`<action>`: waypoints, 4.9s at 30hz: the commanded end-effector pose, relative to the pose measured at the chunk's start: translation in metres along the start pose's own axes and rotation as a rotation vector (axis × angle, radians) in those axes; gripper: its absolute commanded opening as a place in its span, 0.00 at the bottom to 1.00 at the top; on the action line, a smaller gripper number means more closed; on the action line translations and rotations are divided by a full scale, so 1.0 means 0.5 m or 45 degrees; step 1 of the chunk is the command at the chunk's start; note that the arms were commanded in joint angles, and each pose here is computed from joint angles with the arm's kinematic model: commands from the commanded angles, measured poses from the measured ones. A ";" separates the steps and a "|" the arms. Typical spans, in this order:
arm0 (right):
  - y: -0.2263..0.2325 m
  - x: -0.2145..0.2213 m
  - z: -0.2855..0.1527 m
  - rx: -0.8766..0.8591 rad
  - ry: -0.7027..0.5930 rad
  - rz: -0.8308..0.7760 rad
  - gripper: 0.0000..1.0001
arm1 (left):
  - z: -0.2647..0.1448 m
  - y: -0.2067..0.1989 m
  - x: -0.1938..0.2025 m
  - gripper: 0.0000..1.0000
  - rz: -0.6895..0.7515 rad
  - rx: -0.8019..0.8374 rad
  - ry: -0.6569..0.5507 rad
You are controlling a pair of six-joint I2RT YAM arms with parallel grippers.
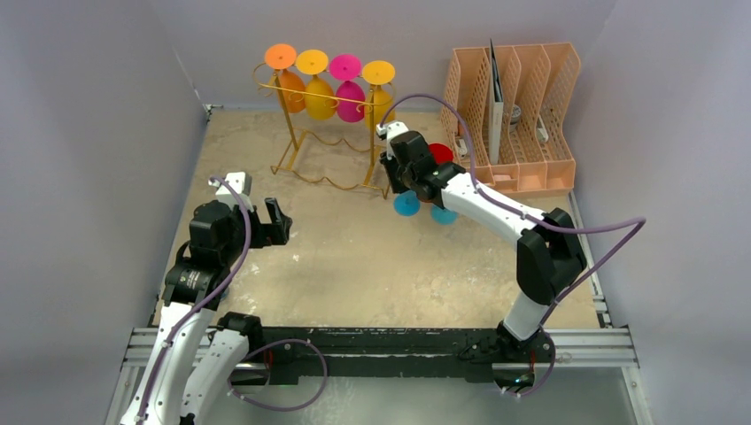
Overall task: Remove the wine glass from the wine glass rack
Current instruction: Place the wine glass at the center of the board, then adjust the wine rack at the center of the board.
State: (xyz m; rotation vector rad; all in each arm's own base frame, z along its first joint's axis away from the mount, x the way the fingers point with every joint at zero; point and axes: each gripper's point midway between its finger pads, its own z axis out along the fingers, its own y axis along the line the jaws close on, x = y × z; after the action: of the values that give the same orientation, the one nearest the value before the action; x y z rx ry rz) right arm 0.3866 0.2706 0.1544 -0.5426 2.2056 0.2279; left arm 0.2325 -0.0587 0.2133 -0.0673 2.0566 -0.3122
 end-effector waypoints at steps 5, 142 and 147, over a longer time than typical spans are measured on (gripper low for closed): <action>0.009 -0.055 -0.028 -0.048 -0.063 0.006 0.23 | -0.011 -0.015 -0.035 1.00 -0.005 0.030 -0.060; 0.166 -0.369 -0.271 -0.752 -0.263 0.309 0.81 | -0.011 -0.019 -0.040 1.00 -0.001 0.044 -0.074; 0.195 -0.354 -0.288 -0.785 -0.251 0.296 0.81 | -0.012 -0.019 -0.039 1.00 -0.001 0.045 -0.074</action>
State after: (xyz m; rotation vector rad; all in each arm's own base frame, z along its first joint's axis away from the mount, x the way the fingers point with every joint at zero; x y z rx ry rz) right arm 0.3672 0.3576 0.3483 -0.5321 2.0629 1.0113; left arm 0.2322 -0.0601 0.2136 -0.0616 2.0562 -0.3206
